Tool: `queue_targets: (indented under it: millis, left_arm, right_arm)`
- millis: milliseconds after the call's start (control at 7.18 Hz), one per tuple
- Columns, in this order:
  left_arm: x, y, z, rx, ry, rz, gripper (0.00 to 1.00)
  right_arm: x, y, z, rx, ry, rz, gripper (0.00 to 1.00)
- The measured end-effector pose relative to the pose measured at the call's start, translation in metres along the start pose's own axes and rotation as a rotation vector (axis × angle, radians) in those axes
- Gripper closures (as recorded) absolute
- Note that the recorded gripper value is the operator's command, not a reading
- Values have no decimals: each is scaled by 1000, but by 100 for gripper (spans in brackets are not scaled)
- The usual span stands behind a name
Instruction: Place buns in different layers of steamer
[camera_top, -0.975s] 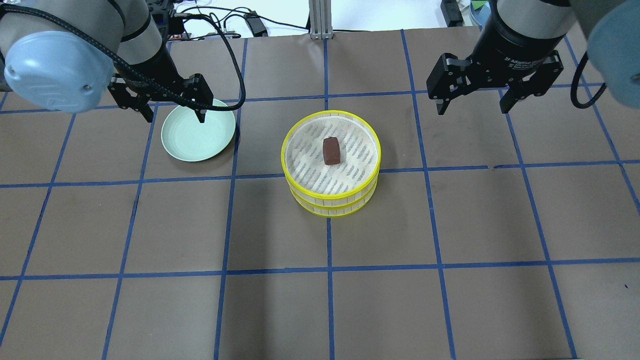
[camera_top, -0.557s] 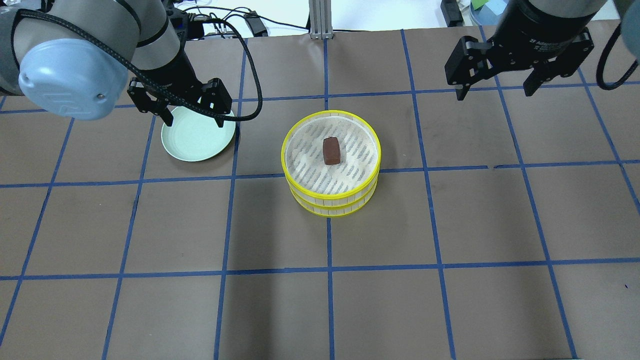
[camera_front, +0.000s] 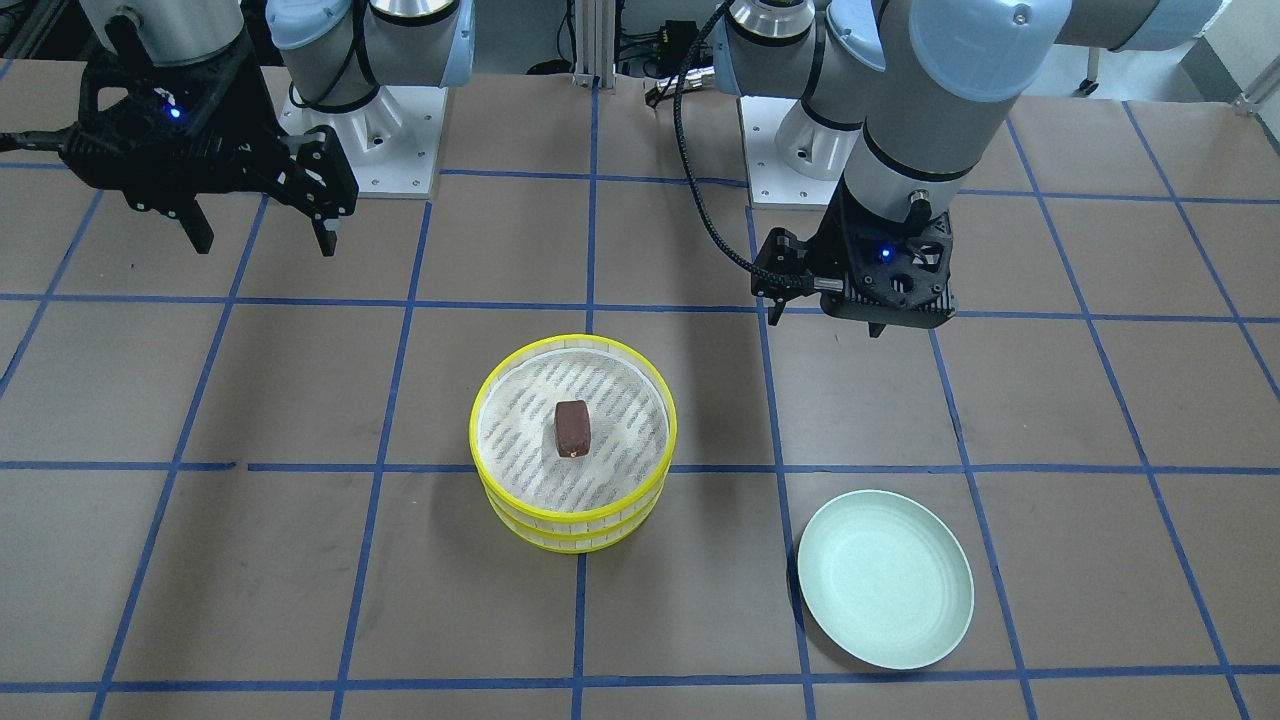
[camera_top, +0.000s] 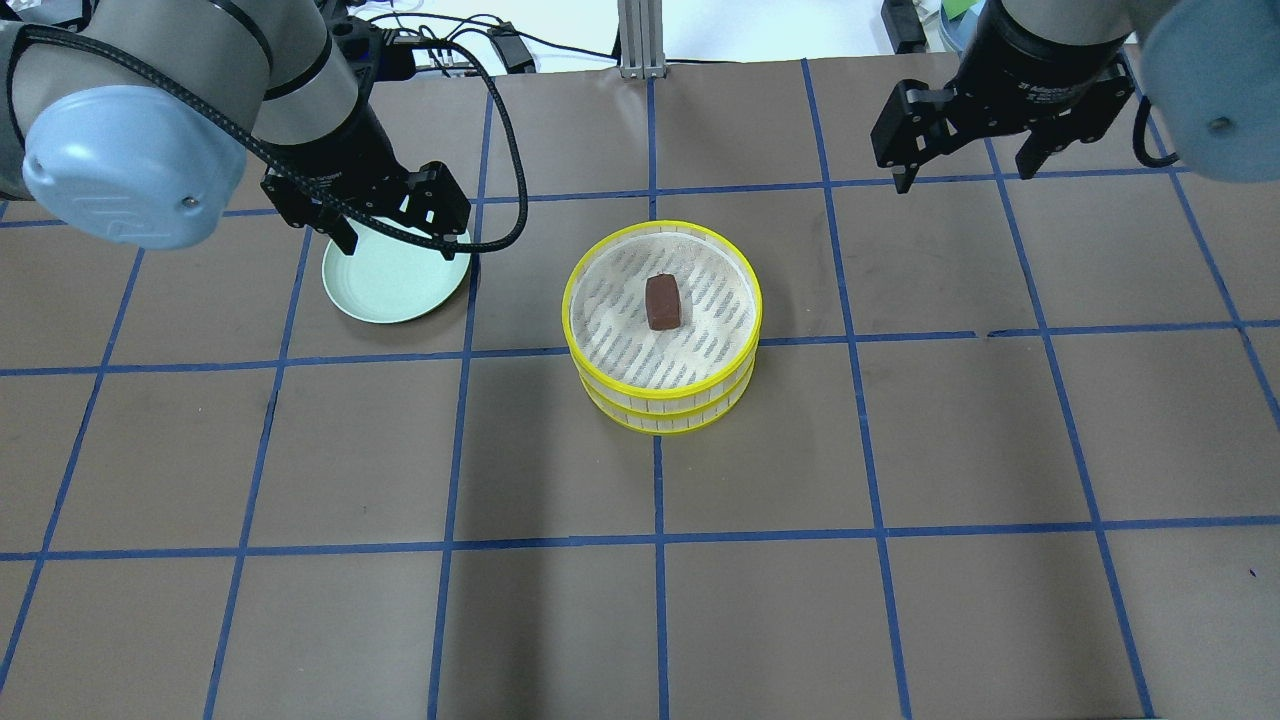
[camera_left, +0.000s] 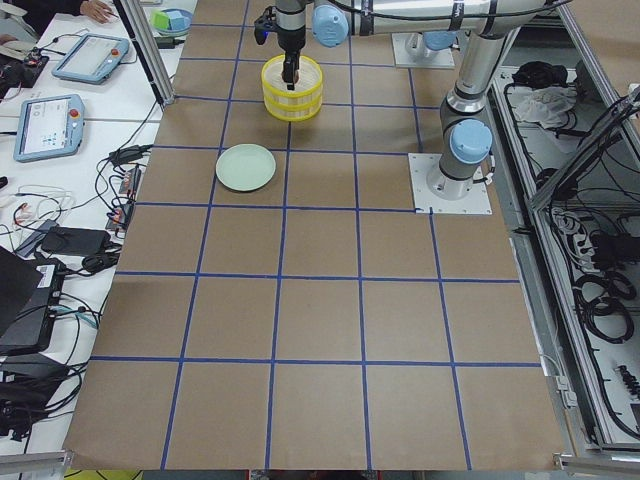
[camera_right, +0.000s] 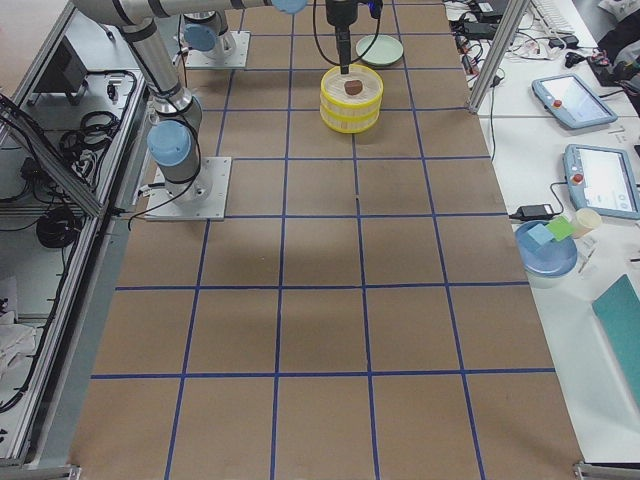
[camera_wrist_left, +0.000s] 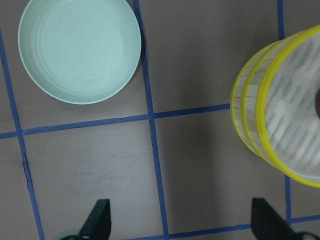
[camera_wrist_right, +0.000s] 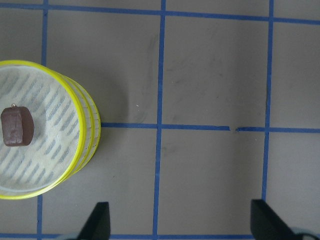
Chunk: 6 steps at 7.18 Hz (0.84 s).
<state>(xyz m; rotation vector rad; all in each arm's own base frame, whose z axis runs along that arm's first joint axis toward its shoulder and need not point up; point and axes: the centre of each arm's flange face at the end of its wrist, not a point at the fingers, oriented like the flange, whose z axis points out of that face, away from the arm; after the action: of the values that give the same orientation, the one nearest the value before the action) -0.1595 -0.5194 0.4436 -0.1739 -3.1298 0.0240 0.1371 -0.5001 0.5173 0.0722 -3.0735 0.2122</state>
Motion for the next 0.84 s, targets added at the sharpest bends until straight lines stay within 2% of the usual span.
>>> queue_targets:
  millis: [278,835]
  left_arm:
    - [-3,0,0,-2,-9,1,0]
    - [-4,1,0,-8,-11,-42,0]
  right_arm:
    - [-1,-8,7,20,-1,-2,0]
    - [-1,-7,9,13,0,-3,0]
